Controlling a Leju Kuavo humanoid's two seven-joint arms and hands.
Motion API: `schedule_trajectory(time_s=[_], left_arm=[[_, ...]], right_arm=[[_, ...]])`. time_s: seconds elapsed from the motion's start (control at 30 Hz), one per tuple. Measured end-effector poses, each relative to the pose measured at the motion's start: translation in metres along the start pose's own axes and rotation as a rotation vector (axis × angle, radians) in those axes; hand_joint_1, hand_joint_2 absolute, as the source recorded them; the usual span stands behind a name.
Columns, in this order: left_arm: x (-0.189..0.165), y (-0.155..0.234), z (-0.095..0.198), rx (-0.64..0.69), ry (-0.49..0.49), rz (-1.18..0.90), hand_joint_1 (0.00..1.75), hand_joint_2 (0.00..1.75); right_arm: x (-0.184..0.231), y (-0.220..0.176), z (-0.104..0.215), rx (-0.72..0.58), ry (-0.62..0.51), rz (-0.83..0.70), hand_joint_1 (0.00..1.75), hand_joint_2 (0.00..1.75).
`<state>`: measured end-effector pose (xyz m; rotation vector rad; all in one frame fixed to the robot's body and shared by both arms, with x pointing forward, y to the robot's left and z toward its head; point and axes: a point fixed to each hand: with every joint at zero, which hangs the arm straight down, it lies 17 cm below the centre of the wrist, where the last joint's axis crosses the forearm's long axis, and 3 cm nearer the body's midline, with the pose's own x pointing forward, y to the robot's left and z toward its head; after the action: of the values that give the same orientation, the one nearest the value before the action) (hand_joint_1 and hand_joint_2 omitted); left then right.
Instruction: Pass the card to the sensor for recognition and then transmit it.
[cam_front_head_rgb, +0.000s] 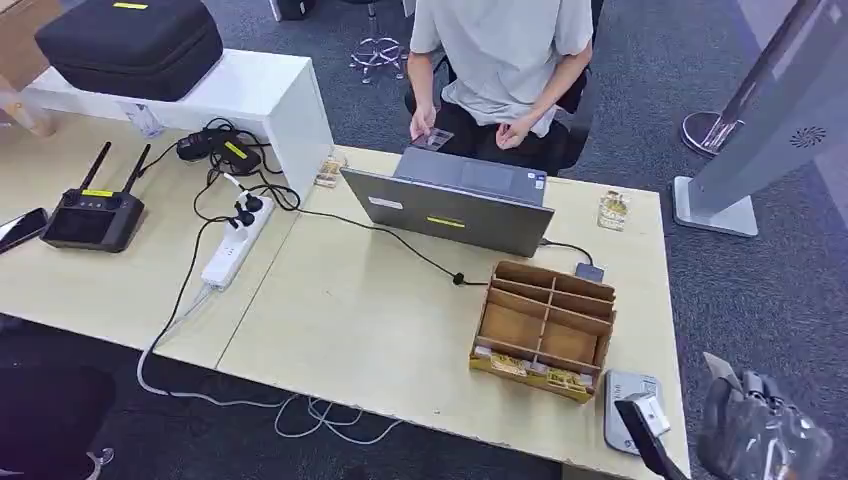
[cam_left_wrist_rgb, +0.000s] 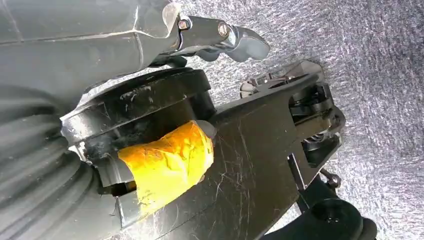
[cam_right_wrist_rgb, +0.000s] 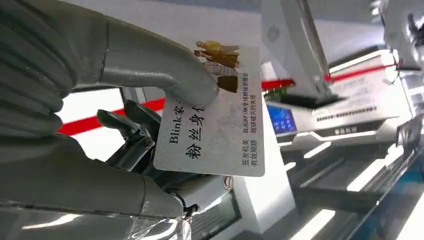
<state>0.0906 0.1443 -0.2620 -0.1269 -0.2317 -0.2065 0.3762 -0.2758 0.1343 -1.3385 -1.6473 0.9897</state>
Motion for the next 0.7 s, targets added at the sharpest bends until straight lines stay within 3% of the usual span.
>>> schedule_trajectory(time_s=[0.7], left_arm=[[0.0,0.0,0.0,0.0,0.0,0.0,0.0,1.75]], right_arm=[[0.019,0.033,0.008,0.076,0.001,-0.045,1.75,1.75]])
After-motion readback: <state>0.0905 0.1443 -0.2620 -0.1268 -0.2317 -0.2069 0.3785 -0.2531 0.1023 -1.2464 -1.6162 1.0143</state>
